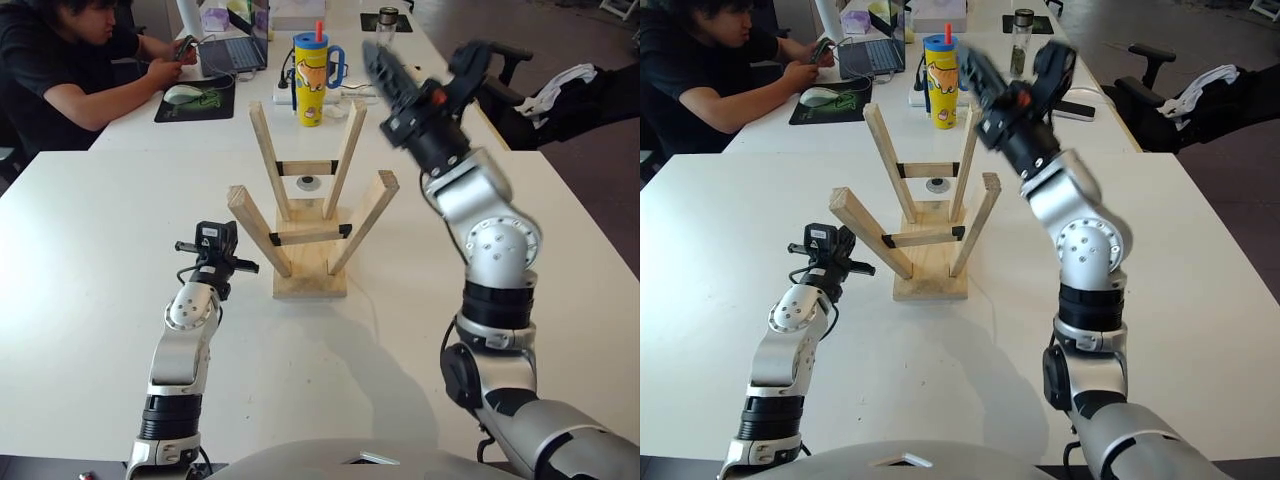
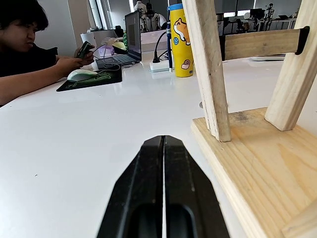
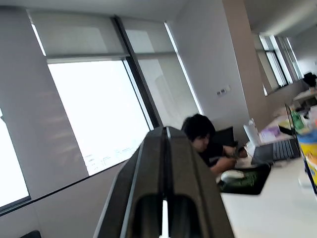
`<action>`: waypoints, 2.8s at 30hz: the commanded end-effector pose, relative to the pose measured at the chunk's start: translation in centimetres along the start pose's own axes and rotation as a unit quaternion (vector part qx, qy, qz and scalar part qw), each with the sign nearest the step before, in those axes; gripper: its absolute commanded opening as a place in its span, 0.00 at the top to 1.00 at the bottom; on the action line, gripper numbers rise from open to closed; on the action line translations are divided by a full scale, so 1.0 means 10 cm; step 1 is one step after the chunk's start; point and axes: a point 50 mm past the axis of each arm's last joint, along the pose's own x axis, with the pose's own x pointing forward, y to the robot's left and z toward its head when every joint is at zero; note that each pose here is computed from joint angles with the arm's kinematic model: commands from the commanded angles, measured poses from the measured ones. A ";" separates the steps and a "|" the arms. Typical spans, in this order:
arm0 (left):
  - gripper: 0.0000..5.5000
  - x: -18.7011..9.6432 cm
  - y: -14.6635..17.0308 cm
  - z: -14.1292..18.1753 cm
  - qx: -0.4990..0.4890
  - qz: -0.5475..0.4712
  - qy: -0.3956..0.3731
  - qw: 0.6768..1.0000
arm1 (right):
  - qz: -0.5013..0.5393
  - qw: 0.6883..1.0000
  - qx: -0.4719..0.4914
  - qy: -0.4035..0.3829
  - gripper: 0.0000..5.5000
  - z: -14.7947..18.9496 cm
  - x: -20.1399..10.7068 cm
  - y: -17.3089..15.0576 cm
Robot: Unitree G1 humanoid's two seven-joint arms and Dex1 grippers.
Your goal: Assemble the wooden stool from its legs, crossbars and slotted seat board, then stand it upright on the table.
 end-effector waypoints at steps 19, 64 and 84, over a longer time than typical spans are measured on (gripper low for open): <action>1.00 0.02 -0.10 0.01 -0.008 -0.016 0.003 1.000 | -0.133 0.979 -0.066 0.143 1.00 -0.76 -0.47 -0.28; 1.00 -0.10 -0.13 0.61 0.003 0.006 -0.097 0.995 | -0.258 0.878 -0.160 0.370 1.00 -1.44 -1.28 -0.20; 1.00 -0.28 -1.08 0.71 0.012 -0.335 -0.114 0.935 | 0.059 0.909 -0.007 0.413 1.00 -1.87 -0.84 0.82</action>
